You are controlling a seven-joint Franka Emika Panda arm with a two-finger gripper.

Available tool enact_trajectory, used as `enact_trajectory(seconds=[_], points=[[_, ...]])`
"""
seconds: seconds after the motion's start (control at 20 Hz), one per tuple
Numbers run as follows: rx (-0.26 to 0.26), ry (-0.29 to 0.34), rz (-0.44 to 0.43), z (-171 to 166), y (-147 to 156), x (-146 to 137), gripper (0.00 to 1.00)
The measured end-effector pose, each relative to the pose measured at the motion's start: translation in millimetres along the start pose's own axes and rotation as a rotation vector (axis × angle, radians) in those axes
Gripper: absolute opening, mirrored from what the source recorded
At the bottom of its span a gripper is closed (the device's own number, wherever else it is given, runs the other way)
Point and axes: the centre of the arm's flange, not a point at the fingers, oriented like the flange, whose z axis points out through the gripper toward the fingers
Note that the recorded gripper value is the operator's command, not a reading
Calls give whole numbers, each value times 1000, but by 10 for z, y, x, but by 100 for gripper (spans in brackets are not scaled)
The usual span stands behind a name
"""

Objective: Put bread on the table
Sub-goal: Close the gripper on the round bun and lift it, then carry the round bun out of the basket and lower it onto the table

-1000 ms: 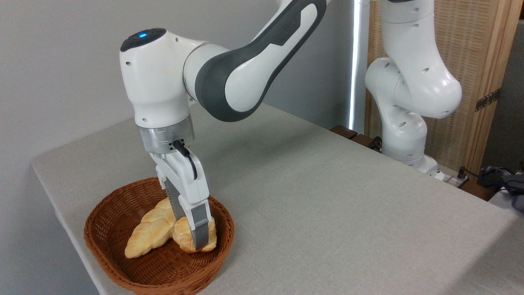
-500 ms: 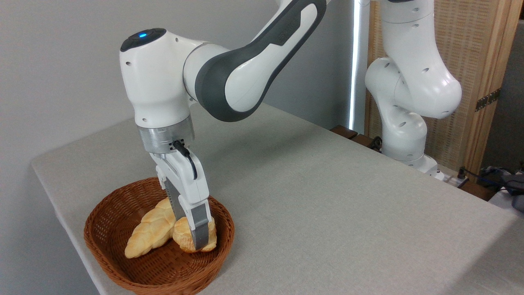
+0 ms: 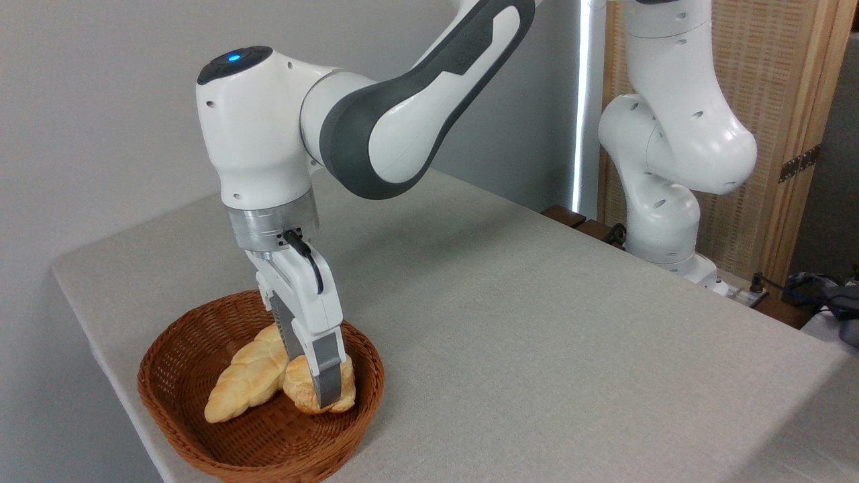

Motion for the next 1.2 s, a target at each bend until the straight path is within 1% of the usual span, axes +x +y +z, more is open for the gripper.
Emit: enact_trajectory(seconds=[0.75,0.85,1.0,1.2], points=[[3,3,14,-15,-4,5,22],[6,8,13,-47,-10,12,25],[9,40,2,-176,-8,22,26],[16,107,-22,-502,27,2,29]])
